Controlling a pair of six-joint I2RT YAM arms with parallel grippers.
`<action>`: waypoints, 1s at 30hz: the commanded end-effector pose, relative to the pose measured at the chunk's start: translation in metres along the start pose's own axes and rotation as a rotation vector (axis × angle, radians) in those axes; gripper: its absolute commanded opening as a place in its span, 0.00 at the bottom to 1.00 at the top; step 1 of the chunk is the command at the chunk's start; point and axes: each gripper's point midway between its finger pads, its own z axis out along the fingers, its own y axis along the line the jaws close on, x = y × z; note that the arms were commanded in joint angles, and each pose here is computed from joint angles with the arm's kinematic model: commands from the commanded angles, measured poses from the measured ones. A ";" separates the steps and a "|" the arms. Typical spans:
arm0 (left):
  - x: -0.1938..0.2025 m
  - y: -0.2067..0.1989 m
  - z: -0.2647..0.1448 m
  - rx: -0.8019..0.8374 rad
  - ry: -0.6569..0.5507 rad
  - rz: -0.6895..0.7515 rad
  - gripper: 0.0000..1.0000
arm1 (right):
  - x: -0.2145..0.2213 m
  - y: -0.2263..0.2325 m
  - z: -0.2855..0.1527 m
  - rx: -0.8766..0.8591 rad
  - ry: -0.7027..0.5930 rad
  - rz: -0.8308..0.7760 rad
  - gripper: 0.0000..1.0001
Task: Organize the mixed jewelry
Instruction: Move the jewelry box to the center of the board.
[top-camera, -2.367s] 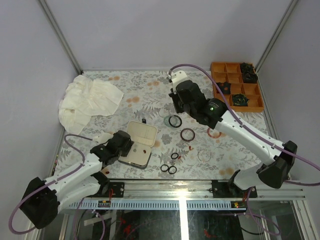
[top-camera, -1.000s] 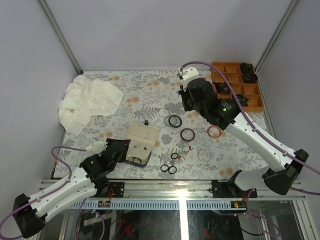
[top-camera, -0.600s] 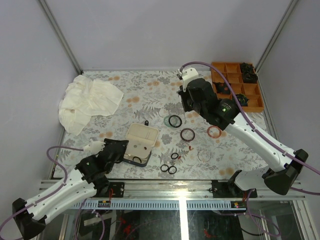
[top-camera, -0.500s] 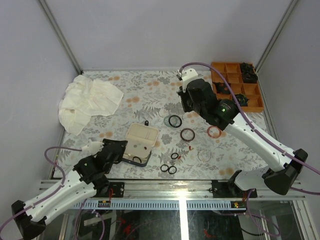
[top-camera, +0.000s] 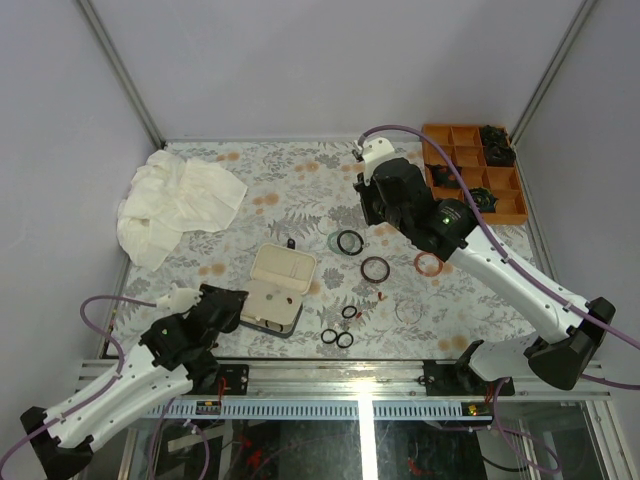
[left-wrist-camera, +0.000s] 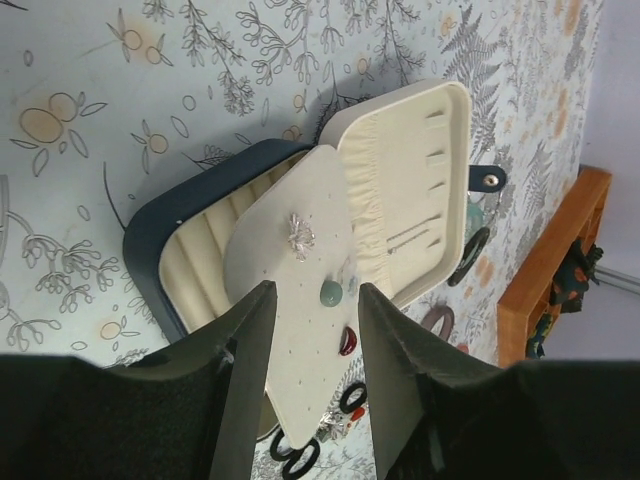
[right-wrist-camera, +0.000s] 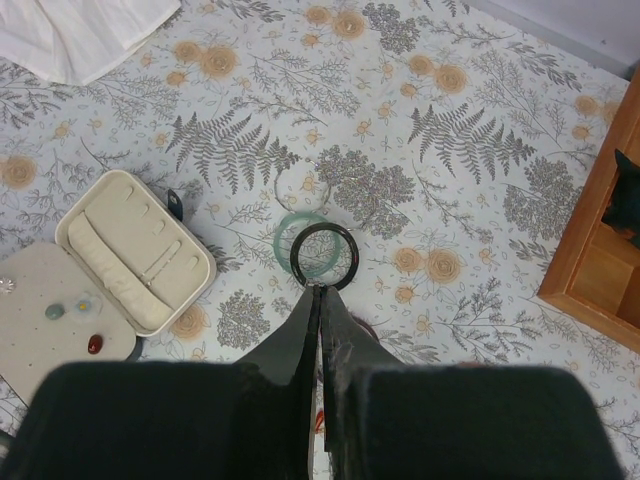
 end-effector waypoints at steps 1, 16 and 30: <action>-0.007 0.004 -0.006 -0.036 -0.020 0.006 0.38 | -0.017 0.002 -0.003 -0.017 -0.058 0.025 0.00; 0.010 0.034 0.001 -0.142 0.049 0.047 0.37 | -0.014 0.001 -0.002 -0.014 -0.053 0.019 0.00; 0.023 0.050 0.002 -0.220 0.106 0.093 0.35 | -0.009 -0.002 -0.005 -0.004 -0.052 0.017 0.00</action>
